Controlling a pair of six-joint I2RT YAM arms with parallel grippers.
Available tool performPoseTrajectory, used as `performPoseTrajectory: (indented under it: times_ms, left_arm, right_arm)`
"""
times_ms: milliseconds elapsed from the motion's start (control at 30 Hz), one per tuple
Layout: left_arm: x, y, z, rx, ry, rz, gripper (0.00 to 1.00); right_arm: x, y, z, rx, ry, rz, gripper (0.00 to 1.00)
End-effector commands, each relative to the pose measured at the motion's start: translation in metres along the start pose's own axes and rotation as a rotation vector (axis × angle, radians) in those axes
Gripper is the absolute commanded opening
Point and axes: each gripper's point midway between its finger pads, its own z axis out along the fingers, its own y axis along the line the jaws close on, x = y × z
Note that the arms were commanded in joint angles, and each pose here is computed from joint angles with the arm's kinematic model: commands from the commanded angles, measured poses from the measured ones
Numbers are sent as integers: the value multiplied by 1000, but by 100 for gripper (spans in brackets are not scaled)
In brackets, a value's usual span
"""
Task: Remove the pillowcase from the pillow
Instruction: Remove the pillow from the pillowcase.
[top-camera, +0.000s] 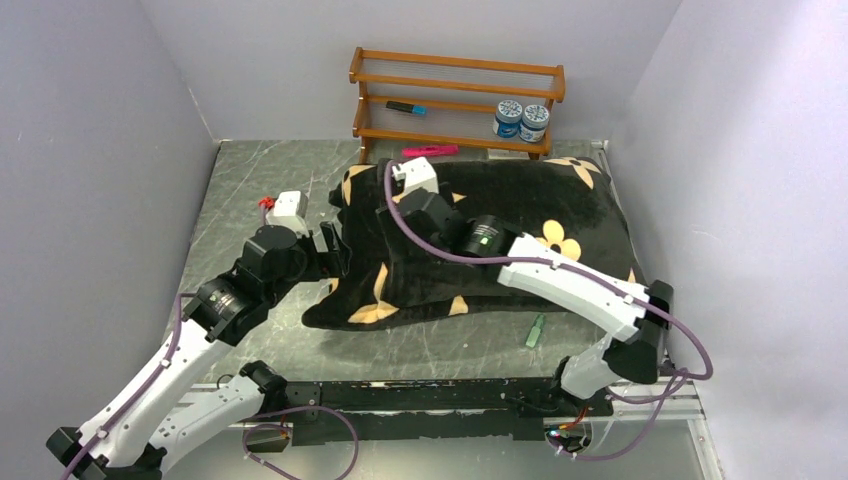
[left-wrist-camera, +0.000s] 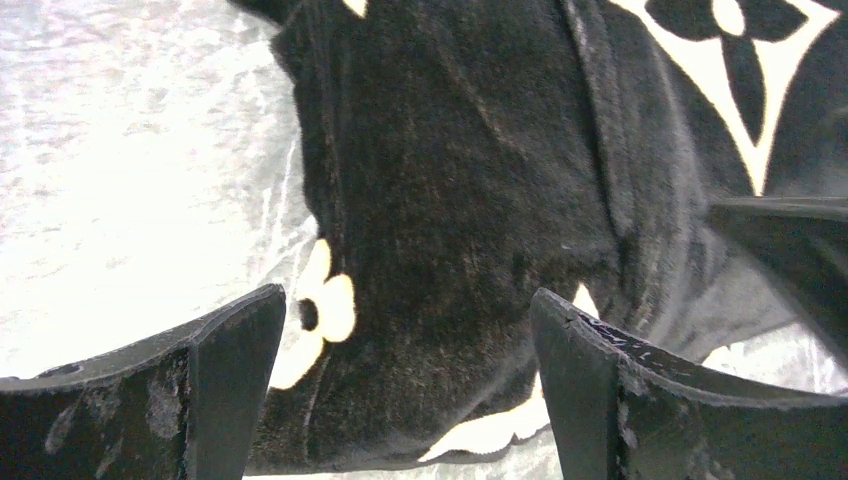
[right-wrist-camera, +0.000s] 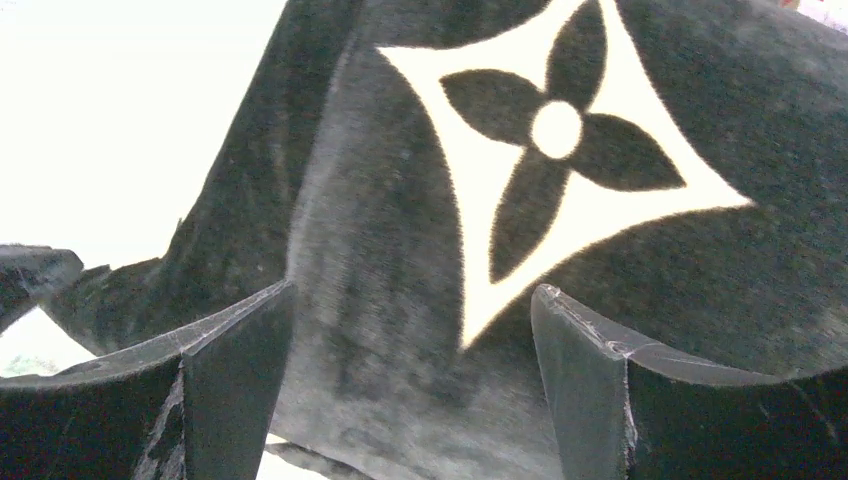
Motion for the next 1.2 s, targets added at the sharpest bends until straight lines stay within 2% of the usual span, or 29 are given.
performPoseTrajectory:
  times_ms: [0,200,333,500,767,933,1167]
  left_arm:
    - [-4,-21,-1,111,-8,-30,96]
    - [7,-34,13,156,26,-76,96]
    - [9,-34,25,134,40,-84,96]
    - [31,-32,40,107,115,-98,96]
    - [70,9,45,-65,180,-107,96]
    - [89,23,44,-111,214,-109,96]
    - [95,42,35,-185,208,-100,96]
  right_arm:
    - [-21,16,2,37,-56,0,91]
    - [-17,34,13,58,-41,-62,93]
    - [-11,32,22,98,-31,-87,94]
    - [2,19,29,180,2,-138,95]
    - [17,-13,19,305,23,-184,96]
    - [19,-34,5,370,19,-198,96]
    - [23,-58,-15,438,8,-178,96]
